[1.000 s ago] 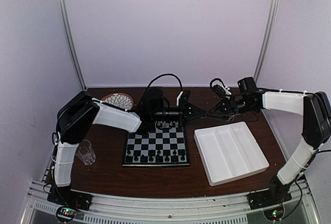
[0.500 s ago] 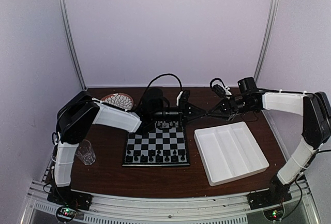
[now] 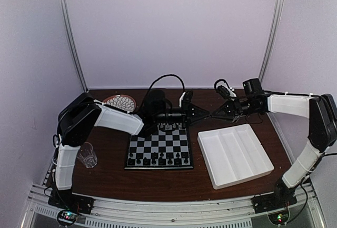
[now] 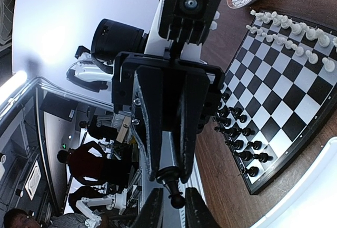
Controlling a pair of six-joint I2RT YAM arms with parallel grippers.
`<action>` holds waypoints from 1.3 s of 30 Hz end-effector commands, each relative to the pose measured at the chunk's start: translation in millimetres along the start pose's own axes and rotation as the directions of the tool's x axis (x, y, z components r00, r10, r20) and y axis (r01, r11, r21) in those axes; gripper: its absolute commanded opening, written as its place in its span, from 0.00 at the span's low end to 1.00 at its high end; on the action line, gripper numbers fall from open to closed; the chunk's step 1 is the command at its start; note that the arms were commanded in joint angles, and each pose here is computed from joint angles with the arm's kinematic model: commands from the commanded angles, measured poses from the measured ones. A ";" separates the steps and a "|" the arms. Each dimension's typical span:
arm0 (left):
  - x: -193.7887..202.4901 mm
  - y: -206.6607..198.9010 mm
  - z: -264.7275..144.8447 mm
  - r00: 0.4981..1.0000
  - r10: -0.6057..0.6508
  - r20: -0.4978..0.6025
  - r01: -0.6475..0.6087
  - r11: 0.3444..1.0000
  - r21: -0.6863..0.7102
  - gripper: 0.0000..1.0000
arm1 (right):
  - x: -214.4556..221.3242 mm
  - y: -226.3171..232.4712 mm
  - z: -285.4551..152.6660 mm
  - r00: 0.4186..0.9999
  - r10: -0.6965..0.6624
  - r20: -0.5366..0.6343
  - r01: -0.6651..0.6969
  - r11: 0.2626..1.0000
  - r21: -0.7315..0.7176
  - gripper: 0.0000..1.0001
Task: Set up the chess pieces on the board
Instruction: Pass from the left arm to the right, then place the pawn at f7.
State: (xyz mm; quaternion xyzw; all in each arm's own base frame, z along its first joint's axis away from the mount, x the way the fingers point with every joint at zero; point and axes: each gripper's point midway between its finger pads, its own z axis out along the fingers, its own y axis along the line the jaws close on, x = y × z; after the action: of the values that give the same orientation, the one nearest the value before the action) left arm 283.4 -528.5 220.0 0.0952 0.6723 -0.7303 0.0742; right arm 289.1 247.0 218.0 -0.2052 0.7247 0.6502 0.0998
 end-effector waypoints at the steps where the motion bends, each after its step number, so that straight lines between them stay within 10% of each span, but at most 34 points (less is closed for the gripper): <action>1: -6.2 3.1 -2.5 1.000 0.018 0.019 -0.019 1.000 0.010 0.08 | -0.7 16.8 -1.2 0.998 -0.067 0.002 0.067 0.997 -0.028 0.15; 17: -18.7 9.8 -55.9 0.985 0.172 0.013 -0.164 0.953 -0.255 0.38 | 9.8 17.1 -10.3 0.947 -0.255 -0.196 0.300 0.920 0.252 0.10; 23: -22.8 2.8 -118.0 0.922 0.370 -0.115 -0.359 0.707 -0.609 0.43 | 20.1 16.8 4.3 0.873 -0.307 -0.378 0.436 0.840 0.324 0.09; 31: -1.9 24.2 -244.8 0.904 0.380 -0.197 -0.312 0.270 -0.911 0.53 | 36.0 19.7 51.1 0.666 -0.362 -0.652 0.667 0.680 0.304 0.09; 39: 29.8 24.4 -313.1 0.919 0.379 -0.109 -0.194 0.192 -0.962 0.56 | 45.8 6.1 124.3 0.469 -0.367 -0.803 0.782 0.595 0.184 0.08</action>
State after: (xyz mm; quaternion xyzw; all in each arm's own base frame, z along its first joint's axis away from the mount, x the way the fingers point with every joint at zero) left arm 277.1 -253.3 157.6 0.1218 0.9353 -0.1870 0.2746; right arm 227.5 343.5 204.5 -0.5980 0.7425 0.2816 0.1086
